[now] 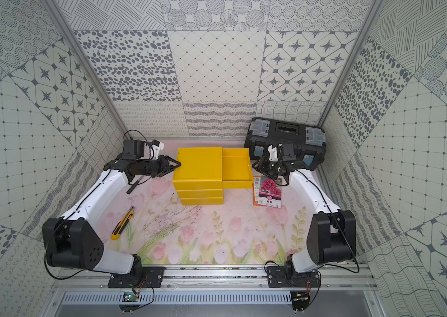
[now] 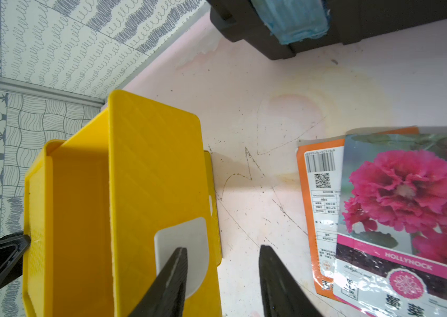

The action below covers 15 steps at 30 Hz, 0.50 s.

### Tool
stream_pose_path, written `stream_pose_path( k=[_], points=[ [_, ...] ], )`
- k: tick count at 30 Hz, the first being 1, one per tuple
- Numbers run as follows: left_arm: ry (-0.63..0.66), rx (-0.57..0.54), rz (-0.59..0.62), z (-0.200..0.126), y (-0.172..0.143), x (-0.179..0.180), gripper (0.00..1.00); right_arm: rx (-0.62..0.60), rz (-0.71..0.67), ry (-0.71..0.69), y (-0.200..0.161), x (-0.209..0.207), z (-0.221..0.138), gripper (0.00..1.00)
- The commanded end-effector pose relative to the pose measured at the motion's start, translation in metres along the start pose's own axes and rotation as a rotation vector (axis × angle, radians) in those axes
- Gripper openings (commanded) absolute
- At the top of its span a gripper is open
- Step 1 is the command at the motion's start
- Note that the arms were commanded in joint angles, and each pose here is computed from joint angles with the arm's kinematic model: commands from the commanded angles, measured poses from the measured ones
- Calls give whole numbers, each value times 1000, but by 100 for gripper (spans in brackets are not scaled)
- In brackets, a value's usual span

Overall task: Take the seed bags out of the drawer
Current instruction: Close the drawer in the storage box.

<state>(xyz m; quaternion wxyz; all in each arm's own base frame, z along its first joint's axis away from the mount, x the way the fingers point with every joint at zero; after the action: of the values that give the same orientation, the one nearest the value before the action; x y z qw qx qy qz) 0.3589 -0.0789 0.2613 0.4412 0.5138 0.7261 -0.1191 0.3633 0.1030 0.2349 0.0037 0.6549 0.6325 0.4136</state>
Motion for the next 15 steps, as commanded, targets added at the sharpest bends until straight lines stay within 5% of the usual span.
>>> stream_pose_path(
  k=[1,15],
  points=[
    [178,52,-90,0,-18,32,43,-36,-29,89,7,24,0,48],
    [180,51,-88,0,-18,32,43,16,-28,241,-4,70,43,48]
  ],
)
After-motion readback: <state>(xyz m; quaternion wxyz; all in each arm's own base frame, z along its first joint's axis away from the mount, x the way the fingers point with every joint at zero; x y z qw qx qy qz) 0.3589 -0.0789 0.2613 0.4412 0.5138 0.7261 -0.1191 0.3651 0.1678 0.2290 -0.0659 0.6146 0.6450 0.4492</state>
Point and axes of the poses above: each gripper's point midway between its finger pads, its own z axis out along the fingers, its own x axis along the line the jaws close on, y = z × x, the point moved 6 cm from there along -z, back along the fingers, and after that the axes turned 12 degrees about -z, right-handed, at the moved point
